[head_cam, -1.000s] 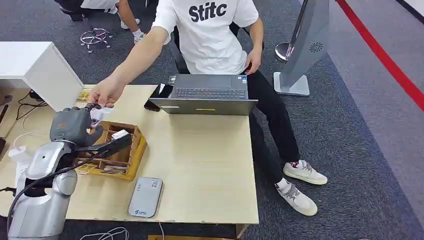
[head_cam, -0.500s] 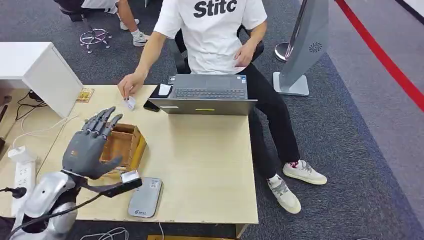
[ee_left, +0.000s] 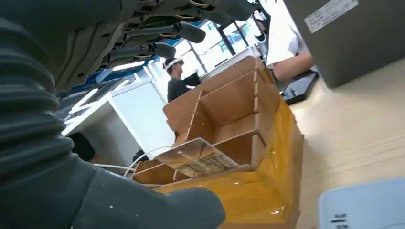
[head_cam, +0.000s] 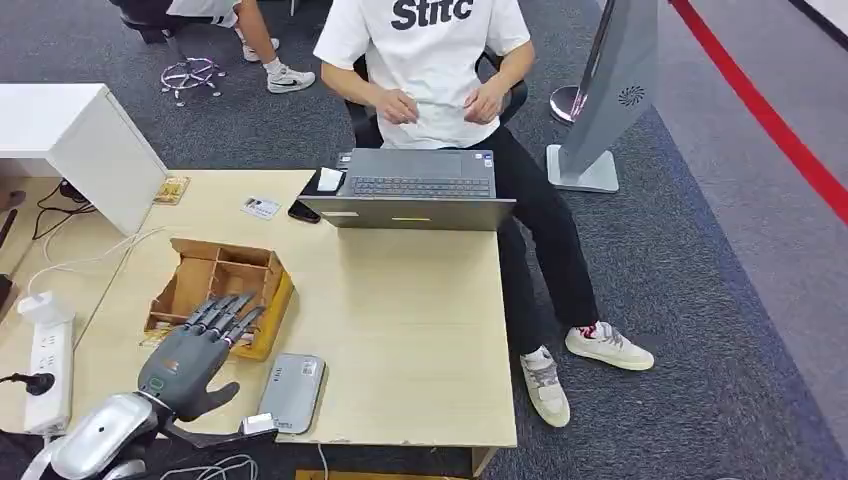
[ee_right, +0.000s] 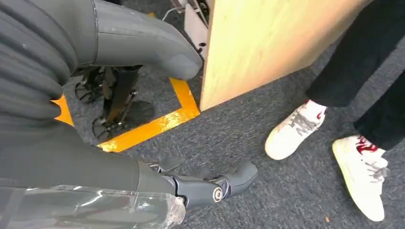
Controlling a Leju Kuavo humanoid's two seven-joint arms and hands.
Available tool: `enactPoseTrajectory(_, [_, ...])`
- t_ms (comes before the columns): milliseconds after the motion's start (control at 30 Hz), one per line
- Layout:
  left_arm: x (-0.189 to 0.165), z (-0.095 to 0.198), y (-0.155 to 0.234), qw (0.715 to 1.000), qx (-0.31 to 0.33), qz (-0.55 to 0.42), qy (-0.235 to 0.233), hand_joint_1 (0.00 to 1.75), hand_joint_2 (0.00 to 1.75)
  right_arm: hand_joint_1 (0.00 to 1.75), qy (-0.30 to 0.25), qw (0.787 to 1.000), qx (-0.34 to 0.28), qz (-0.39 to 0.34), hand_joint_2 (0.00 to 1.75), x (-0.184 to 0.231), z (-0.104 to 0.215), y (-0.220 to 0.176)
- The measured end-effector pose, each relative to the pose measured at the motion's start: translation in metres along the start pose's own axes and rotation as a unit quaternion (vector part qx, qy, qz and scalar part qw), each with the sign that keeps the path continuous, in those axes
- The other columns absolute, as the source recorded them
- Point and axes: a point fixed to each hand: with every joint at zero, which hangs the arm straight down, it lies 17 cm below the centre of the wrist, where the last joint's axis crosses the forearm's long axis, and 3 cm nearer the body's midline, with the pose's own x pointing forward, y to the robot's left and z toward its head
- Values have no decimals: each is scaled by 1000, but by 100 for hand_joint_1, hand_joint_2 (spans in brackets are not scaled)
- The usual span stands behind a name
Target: Pass the card to the sensor for recognition and then transmit it.
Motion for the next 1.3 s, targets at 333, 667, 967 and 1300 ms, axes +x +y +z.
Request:
enactPoseTrajectory(333, [-28,-15,15,999,20,-14,44,0,175,0,-3,1000,-14,-16,175,2,-2,-3])
enactPoseTrajectory(667, [-32,-16,-4,998,-10,-6,56,0,175,0,-3,1000,-12,-16,175,3,-4,0])
enactPoseTrajectory(967, [-34,-13,-24,997,-39,-5,60,0,175,0,4,1000,-3,-7,175,0,-4,5])
enactPoseTrajectory(1300, [-52,-11,-25,996,-34,-20,86,0,175,0,1,1000,-4,-12,175,1,-5,5])
